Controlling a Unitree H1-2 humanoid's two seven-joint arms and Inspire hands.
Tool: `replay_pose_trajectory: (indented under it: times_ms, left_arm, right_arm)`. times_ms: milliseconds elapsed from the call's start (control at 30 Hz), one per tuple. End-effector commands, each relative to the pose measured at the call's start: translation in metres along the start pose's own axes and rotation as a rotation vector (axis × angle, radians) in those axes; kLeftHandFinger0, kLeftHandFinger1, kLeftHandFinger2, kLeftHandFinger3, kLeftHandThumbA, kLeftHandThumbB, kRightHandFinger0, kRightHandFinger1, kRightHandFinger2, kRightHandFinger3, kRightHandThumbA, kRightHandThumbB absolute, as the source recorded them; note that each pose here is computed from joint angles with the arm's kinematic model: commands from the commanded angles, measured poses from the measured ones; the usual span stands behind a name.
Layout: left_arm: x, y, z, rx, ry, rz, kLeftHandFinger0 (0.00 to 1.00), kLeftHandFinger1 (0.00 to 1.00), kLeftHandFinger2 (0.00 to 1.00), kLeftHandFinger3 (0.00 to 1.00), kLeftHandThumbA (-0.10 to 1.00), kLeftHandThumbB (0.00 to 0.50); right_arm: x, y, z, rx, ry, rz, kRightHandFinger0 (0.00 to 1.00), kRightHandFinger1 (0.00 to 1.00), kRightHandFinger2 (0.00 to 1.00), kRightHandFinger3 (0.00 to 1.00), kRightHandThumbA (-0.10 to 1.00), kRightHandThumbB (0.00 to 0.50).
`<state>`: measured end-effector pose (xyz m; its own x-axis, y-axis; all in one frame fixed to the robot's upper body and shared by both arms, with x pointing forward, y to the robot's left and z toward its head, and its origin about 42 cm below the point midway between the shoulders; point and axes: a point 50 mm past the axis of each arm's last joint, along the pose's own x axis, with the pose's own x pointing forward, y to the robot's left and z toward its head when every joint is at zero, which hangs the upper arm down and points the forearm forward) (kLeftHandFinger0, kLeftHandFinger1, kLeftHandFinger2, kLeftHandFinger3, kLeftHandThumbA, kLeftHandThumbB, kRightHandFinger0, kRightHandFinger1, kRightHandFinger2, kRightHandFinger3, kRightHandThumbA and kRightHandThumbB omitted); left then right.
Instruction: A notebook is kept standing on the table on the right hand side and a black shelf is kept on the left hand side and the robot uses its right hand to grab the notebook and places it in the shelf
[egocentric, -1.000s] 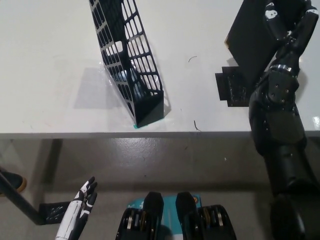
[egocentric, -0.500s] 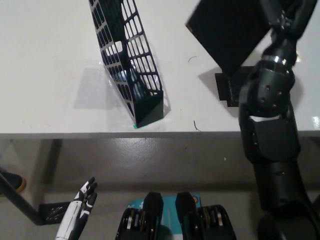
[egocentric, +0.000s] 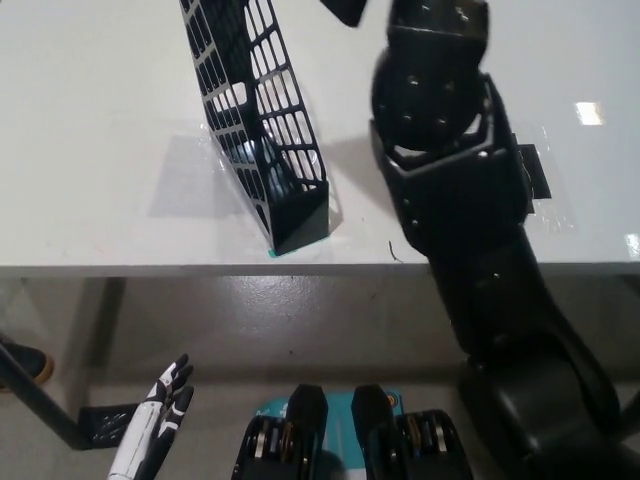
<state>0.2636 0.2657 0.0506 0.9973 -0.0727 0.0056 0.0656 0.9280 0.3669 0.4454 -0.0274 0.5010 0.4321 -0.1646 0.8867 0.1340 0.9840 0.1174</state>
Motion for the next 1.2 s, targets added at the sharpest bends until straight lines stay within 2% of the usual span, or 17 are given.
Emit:
replay_pose_trajectory:
  times_ms: [0, 167, 233, 300, 433, 500, 633, 967, 1167]
  left_arm:
    - [-0.001, 0.003, 0.008, 0.022, -0.060, -0.008, 1.00, 1.00, 1.00, 1.00, 1.00, 0.158]
    - [-0.001, 0.002, 0.009, 0.015, -0.065, -0.008, 1.00, 1.00, 1.00, 1.00, 1.00, 0.148]
    - [0.000, 0.002, 0.008, 0.021, -0.069, -0.012, 1.00, 1.00, 1.00, 1.00, 1.00, 0.147]
    - [0.000, 0.003, 0.008, 0.024, -0.069, -0.013, 1.00, 1.00, 1.00, 1.00, 1.00, 0.150]
    - [-0.003, 0.003, 0.007, 0.014, -0.068, -0.025, 1.00, 1.00, 1.00, 1.00, 1.00, 0.135]
    - [-0.005, 0.003, 0.007, 0.012, -0.063, -0.028, 1.00, 1.00, 1.00, 1.00, 1.00, 0.133]
    - [-0.004, 0.001, 0.005, 0.007, -0.067, -0.032, 1.00, 1.00, 1.00, 1.00, 1.00, 0.133]
    - [-0.006, -0.001, 0.007, 0.005, -0.063, -0.049, 1.00, 1.00, 1.00, 1.00, 1.00, 0.129]
    - [-0.004, -0.001, 0.007, 0.018, -0.068, -0.052, 1.00, 1.00, 1.00, 1.00, 1.00, 0.142]
  right_arm:
    - [0.018, 0.018, 0.015, 0.000, -0.047, -0.034, 0.00, 0.03, 0.49, 0.69, -0.10, 0.123]
    - [0.014, 0.029, -0.004, -0.007, 0.002, -0.029, 0.00, 0.05, 0.54, 0.70, -0.10, 0.109]
    - [0.008, 0.040, -0.020, -0.057, 0.033, -0.029, 0.00, 0.00, 0.49, 0.62, -0.10, 0.119]
    - [0.004, 0.045, -0.028, -0.070, 0.044, -0.019, 0.00, 0.00, 0.48, 0.62, -0.10, 0.112]
    - [-0.006, 0.053, -0.040, -0.077, 0.060, 0.006, 0.00, 0.00, 0.41, 0.52, -0.10, 0.104]
    - [-0.010, 0.057, -0.043, -0.075, 0.066, 0.011, 0.00, 0.00, 0.40, 0.50, -0.10, 0.101]
    - [-0.014, 0.061, -0.048, -0.082, 0.078, 0.017, 0.00, 0.00, 0.40, 0.51, -0.10, 0.100]
    - [-0.028, 0.072, -0.061, -0.072, 0.136, 0.024, 0.00, 0.00, 0.40, 0.44, -0.10, 0.101]
    - [-0.034, 0.083, -0.069, -0.109, 0.173, 0.041, 0.00, 0.00, 0.43, 0.47, -0.10, 0.095]
